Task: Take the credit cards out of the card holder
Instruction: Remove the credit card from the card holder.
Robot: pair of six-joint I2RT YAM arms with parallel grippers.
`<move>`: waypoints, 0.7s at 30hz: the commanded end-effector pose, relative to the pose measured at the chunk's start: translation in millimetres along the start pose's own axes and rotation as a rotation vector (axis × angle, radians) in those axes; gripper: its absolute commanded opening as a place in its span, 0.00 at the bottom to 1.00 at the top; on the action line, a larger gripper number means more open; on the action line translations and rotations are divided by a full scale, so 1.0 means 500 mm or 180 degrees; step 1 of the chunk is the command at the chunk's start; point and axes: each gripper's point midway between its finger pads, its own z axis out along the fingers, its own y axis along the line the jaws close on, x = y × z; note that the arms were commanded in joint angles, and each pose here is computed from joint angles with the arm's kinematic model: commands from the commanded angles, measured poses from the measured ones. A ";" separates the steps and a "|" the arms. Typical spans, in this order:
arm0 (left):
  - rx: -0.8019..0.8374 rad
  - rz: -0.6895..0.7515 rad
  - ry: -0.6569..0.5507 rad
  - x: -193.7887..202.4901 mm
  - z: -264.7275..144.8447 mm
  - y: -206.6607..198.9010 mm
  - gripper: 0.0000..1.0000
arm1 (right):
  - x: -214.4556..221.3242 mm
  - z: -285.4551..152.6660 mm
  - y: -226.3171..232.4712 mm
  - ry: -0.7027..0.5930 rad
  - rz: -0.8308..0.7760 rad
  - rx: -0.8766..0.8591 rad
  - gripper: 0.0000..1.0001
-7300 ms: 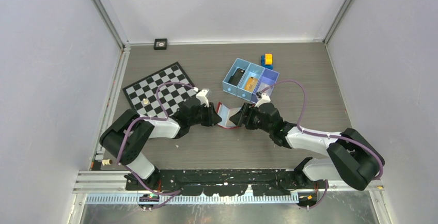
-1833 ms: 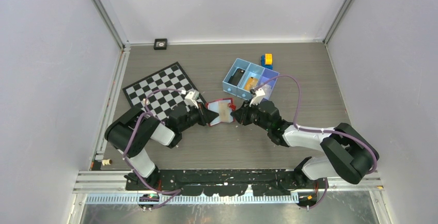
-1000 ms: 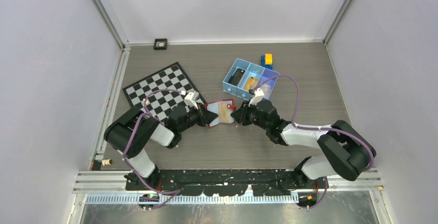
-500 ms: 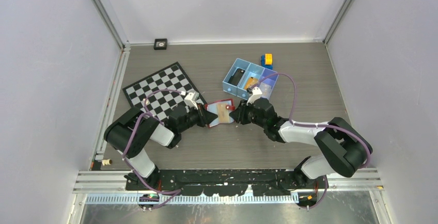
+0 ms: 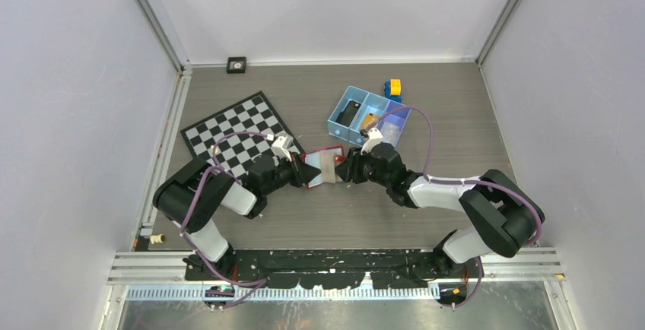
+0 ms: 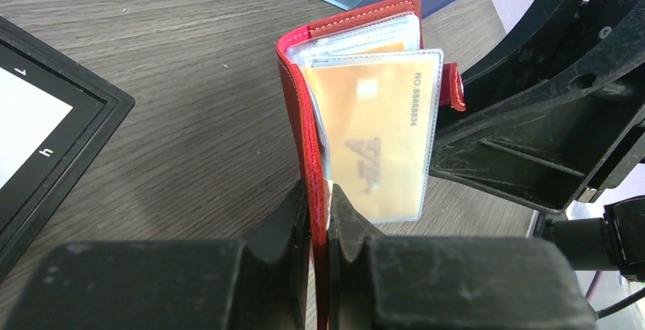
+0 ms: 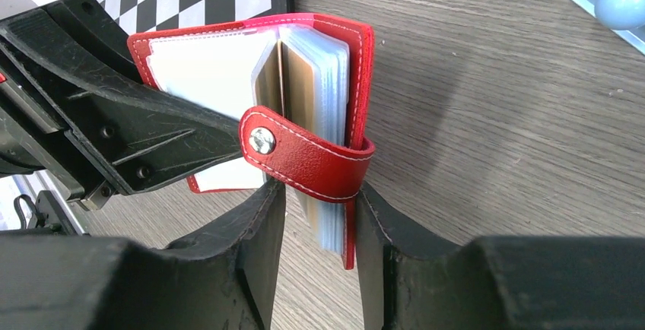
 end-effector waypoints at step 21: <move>0.0568 0.0168 -0.0131 -0.027 0.010 -0.077 0.00 | -0.020 0.026 0.063 -0.0021 -0.0178 -0.0308 0.68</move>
